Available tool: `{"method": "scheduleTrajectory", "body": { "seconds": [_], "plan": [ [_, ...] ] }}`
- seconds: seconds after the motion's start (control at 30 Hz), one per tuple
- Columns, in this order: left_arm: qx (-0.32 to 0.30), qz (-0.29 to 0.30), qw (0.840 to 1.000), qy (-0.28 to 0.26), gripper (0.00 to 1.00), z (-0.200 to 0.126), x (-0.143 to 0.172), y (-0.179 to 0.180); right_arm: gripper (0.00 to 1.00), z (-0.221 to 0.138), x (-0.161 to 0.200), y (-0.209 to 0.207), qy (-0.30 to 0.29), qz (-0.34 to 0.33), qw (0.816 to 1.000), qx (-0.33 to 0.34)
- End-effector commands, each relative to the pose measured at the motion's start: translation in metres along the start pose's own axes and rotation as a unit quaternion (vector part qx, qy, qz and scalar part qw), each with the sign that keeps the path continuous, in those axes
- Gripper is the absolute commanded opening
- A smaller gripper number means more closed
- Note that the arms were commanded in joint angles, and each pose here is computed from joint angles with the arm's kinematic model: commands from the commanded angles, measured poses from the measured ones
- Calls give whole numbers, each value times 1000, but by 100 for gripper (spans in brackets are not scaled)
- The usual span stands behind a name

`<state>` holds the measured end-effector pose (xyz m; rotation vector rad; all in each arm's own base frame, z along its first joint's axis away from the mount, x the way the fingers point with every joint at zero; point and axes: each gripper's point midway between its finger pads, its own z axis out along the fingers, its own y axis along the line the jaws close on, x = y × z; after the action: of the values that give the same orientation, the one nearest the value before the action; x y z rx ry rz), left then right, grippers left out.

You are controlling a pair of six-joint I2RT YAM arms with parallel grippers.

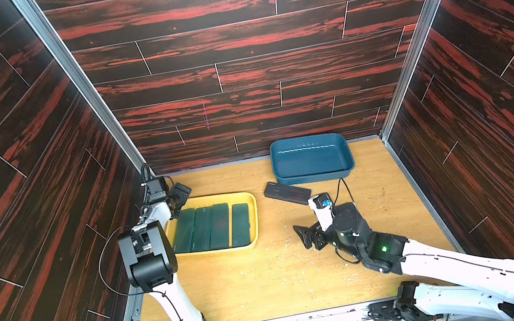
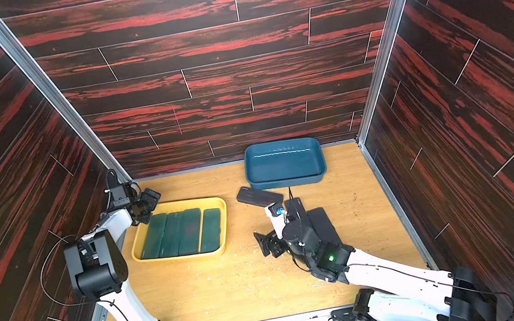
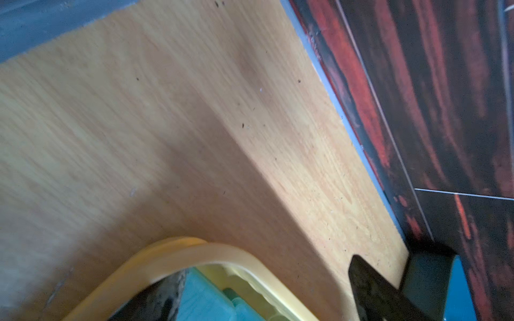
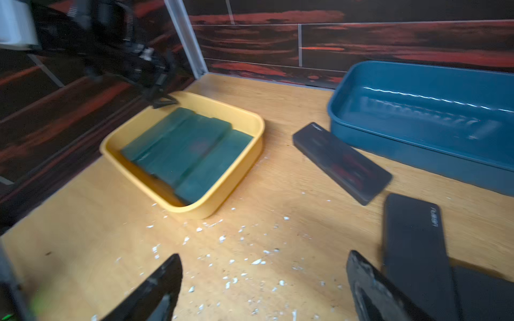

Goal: Place the pencil cases by color into the storage box
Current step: Move the storage box to the center of the board, then adjust the storage box at the center of the board.

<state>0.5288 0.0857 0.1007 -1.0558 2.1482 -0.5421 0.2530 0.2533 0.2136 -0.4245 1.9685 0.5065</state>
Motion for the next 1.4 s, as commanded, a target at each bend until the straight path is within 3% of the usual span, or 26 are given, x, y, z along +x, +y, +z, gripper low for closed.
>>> {"method": "scheduleTrajectory", "body": {
  "seconds": [0.0,0.17,0.37,0.6,0.8,1.1,1.23,1.37],
  "plan": [
    [57,56,996,-27,91,-34,-5,-45,93,13,-17,-35,11,50,997,52],
    [70,152,985,-35,91,-82,37,-85,92,48,-38,-94,23,103,990,97],
    [69,273,959,-33,91,-136,118,-119,92,98,-66,-163,68,158,979,111],
    [95,363,927,-9,92,-180,209,-123,92,159,-76,-222,158,138,967,141],
    [109,453,885,16,93,-207,268,-114,91,198,-68,-238,195,97,966,137],
    [159,549,820,38,93,-228,339,-110,90,228,-56,-245,207,108,968,93],
    [179,563,806,38,93,-238,360,-106,90,235,-46,-244,223,111,965,81],
    [195,559,805,40,93,-244,371,-102,90,240,-40,-243,238,121,961,65]
  ]
}}
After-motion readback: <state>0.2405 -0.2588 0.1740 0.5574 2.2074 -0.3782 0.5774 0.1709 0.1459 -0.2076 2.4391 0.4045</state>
